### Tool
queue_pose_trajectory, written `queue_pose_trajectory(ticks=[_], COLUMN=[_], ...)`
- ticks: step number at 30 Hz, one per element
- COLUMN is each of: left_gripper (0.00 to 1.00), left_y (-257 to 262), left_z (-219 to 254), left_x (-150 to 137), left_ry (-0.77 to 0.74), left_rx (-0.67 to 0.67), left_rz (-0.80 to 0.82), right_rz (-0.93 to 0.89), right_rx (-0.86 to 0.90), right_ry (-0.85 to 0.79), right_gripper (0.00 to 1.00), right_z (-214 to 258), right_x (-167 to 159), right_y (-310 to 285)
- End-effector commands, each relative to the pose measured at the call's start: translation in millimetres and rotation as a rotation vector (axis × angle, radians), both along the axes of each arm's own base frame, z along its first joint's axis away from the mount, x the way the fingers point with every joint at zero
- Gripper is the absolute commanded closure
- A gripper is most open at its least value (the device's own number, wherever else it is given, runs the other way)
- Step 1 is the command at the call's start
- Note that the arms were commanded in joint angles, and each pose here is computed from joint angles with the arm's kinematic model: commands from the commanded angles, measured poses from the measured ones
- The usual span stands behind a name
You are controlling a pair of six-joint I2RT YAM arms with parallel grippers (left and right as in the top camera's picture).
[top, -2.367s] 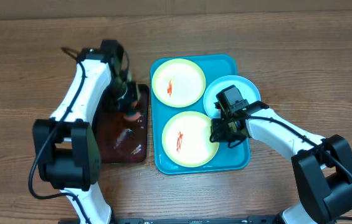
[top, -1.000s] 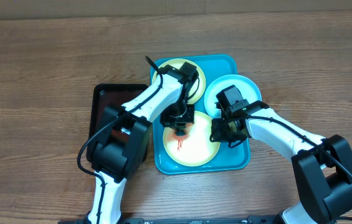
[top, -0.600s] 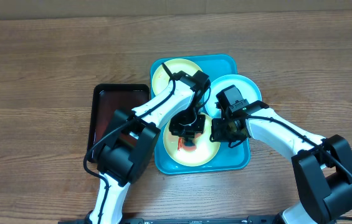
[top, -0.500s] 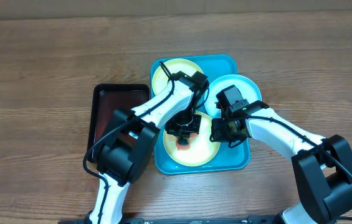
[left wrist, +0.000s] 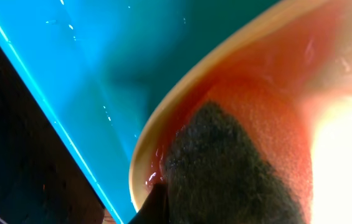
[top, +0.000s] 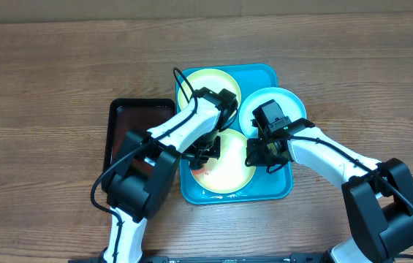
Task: Clean dirty plates on tray and stack at the side
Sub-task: 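Scrub the lower yellow plate with the sponge in the left gripper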
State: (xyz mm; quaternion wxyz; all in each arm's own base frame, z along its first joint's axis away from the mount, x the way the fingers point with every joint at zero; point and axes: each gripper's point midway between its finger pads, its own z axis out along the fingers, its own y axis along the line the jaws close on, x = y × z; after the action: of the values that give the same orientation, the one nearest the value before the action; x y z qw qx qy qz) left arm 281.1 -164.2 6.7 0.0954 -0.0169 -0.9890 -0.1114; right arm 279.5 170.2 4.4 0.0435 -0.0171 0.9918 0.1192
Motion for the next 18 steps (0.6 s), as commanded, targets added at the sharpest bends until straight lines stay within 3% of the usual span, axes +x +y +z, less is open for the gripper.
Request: queue_pose_trajectory(ticks=[1, 5, 7, 12, 18], left_gripper=[0.96, 0.96, 0.96, 0.96, 0.96], left_y=[24.4, -34.4, -55.0, -80.1, -74.9], left_z=[-17.6, -17.9, -13.6, -11.1, -14.5], left_x=[7.4, -12.1, -22.5, -44.4, -48.9], left_ry=[0.049, 0.182, 0.224, 0.270, 0.261], left_rx=[0.007, -0.344, -0.445, -0.515, -0.424], left_rz=[0.017, -0.059, -0.102, -0.271, -0.274], right_rz=[-0.031, -0.032, -0.032, -0.032, -0.032], right_rx=[-0.116, -0.116, -0.116, -0.116, -0.119], right_ry=[0.000, 0.000, 0.000, 0.001, 0.006], right_gripper=[0.94, 0.94, 0.94, 0.94, 0.94], right_z=[-12.4, -12.4, -12.4, -12.5, -12.7], right_x=[0.1, 0.2, 0.1, 0.1, -1.2], right_y=[-24.6, -24.7, -24.6, -24.7, -25.4])
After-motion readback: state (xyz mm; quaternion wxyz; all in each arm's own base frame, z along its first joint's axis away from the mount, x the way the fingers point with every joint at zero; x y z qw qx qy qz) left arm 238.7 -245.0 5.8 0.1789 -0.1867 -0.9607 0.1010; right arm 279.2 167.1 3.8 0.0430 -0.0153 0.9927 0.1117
